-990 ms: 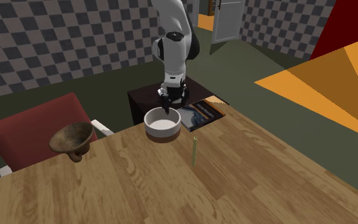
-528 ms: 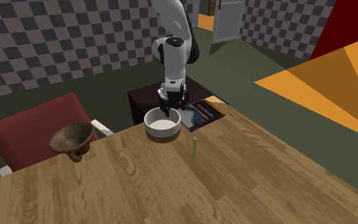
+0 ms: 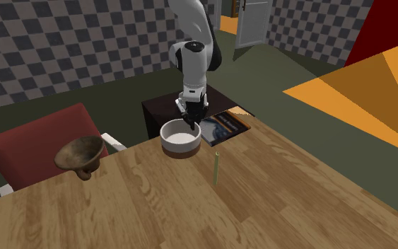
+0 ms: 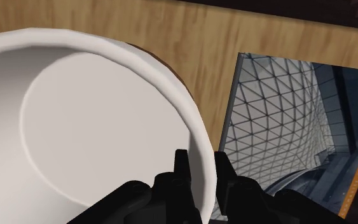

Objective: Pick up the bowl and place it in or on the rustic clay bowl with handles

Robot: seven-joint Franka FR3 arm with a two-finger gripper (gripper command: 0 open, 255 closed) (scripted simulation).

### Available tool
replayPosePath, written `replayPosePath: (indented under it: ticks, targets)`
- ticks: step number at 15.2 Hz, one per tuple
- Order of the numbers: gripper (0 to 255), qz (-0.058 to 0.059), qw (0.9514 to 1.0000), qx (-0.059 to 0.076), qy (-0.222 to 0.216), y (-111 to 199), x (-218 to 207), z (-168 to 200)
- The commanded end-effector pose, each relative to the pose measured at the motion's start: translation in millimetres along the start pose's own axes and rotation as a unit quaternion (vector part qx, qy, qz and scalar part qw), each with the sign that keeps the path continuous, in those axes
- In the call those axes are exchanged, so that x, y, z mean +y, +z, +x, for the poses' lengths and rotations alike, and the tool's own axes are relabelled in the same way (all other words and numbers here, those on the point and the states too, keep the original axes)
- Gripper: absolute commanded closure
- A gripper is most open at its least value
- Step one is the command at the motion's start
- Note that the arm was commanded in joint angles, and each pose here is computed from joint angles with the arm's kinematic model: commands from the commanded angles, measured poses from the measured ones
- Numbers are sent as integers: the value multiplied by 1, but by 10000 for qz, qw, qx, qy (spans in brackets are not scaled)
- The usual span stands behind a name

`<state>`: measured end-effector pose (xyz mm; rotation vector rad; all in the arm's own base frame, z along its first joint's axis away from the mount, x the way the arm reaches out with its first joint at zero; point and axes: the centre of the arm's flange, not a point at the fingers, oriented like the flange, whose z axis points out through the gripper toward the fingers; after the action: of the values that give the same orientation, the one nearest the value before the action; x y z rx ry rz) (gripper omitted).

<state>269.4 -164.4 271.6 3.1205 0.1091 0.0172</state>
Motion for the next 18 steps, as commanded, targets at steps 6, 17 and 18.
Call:
replayPosePath:
  ticks: [6,17,18]
  targets:
    - [255,0,10000,0,0,-5,0,0]
    - [255,0,10000,0,0,-63,1,1]
    - [255,0,10000,0,0,-69,1,1]
